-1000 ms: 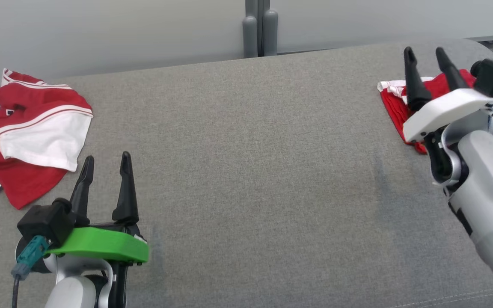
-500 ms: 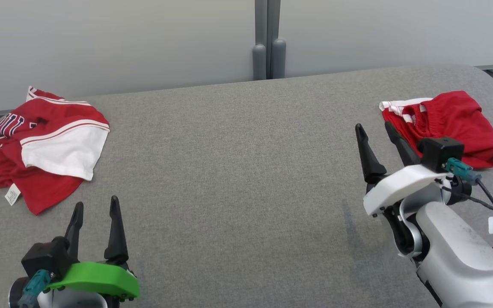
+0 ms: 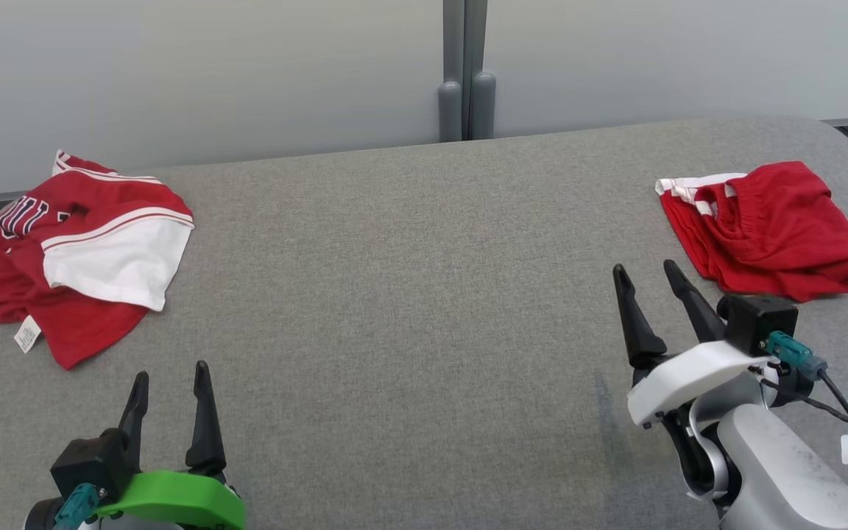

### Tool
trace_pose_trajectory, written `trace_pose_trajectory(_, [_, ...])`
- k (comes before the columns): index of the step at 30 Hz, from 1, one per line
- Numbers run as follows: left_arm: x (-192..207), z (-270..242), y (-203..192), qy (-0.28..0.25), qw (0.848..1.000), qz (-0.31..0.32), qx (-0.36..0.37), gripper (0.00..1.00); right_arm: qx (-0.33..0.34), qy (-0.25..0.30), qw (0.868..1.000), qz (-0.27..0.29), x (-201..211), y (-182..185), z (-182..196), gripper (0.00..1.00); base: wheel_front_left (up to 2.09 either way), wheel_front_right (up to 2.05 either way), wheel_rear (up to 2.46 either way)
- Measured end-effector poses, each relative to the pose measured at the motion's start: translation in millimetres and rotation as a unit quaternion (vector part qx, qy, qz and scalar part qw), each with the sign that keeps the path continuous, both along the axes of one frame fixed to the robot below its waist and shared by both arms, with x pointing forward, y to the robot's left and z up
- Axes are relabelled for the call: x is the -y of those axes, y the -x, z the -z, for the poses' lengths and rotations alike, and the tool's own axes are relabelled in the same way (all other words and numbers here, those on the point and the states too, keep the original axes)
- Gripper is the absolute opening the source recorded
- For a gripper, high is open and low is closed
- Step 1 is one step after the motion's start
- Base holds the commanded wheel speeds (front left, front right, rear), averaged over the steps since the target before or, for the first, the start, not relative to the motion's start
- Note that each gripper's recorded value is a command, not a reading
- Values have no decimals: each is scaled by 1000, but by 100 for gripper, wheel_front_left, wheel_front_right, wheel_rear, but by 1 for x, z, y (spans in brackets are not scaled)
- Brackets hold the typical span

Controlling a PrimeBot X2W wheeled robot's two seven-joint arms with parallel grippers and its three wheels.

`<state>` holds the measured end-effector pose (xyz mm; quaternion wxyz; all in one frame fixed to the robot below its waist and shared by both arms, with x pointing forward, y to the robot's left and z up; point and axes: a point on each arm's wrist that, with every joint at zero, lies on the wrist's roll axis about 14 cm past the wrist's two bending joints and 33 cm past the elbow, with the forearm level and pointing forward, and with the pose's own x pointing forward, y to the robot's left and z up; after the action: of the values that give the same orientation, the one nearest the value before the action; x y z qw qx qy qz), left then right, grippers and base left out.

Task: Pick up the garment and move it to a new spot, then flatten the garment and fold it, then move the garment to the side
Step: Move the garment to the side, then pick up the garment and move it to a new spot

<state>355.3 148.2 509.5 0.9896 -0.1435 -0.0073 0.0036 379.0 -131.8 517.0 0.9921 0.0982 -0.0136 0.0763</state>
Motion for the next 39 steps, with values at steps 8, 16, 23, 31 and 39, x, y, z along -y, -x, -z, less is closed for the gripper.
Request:
trace_pose_trajectory(8, [1,2,0,-1,1000,0,-1,100,-8,7,1000,13,7,10,9,100,0,0,0])
trace_pose_trajectory(16, [1,2,1,0,1000,0,0,100,0,9,1000,21,10,13,6,100,0,0,0])
trace_pose_trajectory(23, [1,4,1,-1,1000,-1,-1,100,11,10,1000,21,7,14,0,100,0,0,0])
trace_pose_trajectory(31, [2,5,3,-1,1000,0,-3,100,7,10,1000,24,8,20,4,100,0,0,0])
trace_pose_trajectory(39, [4,7,7,-1,1000,2,-5,100,9,16,999,29,11,21,4,100,0,0,0])
